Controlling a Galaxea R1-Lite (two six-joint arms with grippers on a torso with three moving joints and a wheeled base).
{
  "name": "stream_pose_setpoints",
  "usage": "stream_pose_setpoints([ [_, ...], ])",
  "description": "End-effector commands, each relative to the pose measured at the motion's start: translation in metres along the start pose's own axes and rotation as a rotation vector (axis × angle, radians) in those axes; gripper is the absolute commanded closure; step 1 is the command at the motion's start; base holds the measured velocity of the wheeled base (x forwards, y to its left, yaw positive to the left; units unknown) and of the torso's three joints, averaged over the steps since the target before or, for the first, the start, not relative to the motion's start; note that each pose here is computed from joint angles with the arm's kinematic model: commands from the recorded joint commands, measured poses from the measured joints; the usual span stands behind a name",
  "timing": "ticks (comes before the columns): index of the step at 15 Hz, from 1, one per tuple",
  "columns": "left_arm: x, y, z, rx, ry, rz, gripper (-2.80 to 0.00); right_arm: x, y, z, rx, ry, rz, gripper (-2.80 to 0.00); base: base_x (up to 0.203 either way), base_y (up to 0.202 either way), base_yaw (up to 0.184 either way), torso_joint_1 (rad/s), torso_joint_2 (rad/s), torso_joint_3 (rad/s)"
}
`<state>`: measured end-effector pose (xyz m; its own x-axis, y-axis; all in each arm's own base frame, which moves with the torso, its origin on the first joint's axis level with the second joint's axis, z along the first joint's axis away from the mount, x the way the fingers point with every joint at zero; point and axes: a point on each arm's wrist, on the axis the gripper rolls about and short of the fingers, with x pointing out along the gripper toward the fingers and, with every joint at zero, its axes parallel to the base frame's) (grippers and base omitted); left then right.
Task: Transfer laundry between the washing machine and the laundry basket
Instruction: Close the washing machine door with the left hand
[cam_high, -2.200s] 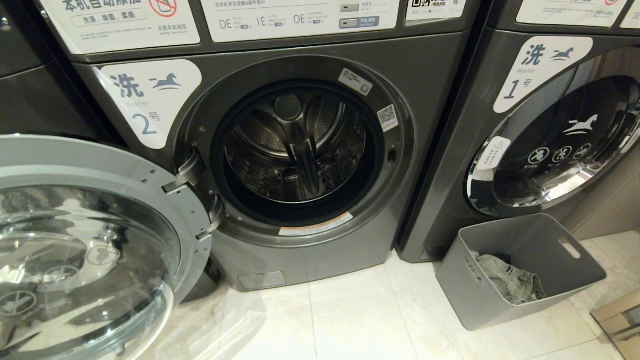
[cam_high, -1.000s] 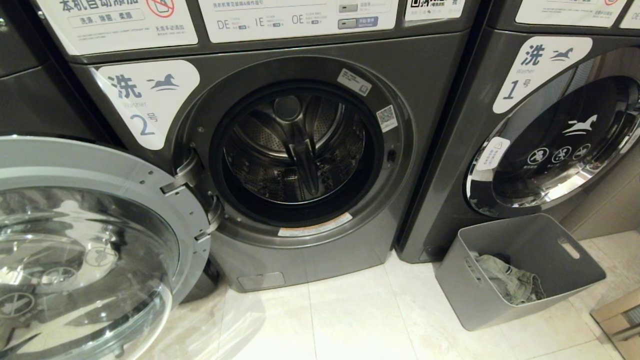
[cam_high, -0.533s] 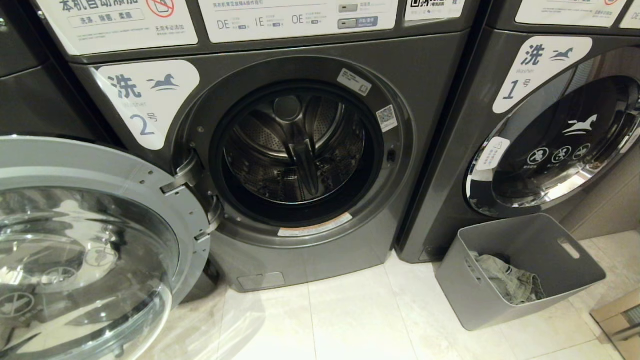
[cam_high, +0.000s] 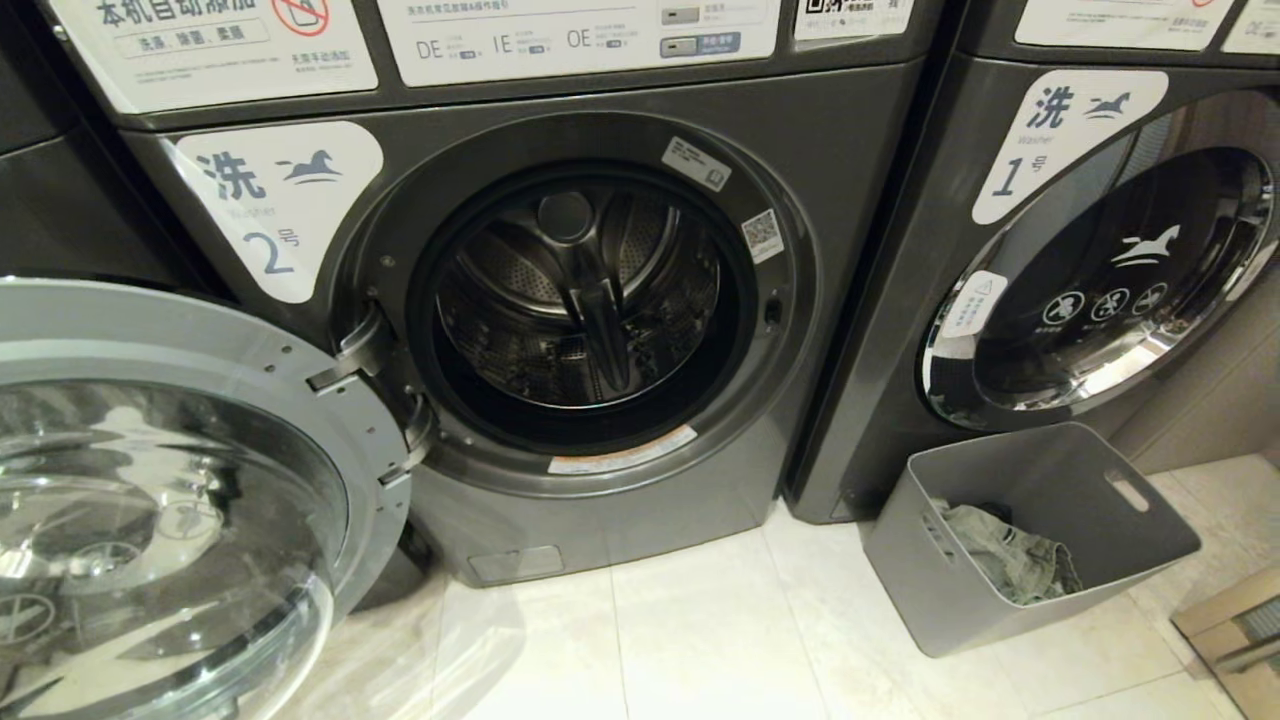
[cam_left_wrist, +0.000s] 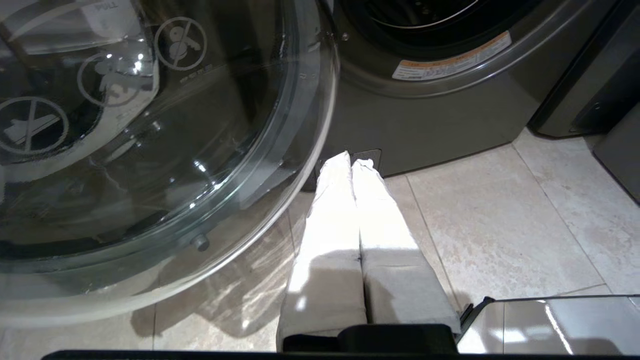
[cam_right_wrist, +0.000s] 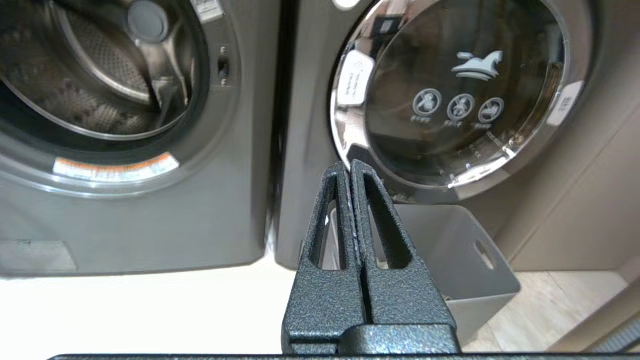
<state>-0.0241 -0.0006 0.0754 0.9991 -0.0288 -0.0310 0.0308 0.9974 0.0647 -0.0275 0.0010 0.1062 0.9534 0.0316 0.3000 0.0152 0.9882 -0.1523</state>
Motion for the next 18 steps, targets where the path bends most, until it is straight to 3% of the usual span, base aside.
stream_pose_setpoints([
  [1,-0.0002,0.0,-0.0002,-0.001,-0.002,0.003,0.0,0.0006,0.0017,-0.0114,0.0,0.038,0.007,0.0,0.0,0.0,0.0,0.0,0.0,0.0],
  [9,-0.0003,-0.0001,0.0003,-0.003,-0.003,0.001,0.0,0.0006,0.0017,-0.0114,0.003,0.038,0.005,0.0,0.002,-0.007,0.144,0.003,0.0,0.002],
  [18,-0.0002,0.0,0.0001,0.0,-0.002,0.001,0.0,0.0006,0.0016,-0.0114,0.005,0.038,0.004,0.0,0.0,0.0,0.0,0.0,0.0,0.0],
])
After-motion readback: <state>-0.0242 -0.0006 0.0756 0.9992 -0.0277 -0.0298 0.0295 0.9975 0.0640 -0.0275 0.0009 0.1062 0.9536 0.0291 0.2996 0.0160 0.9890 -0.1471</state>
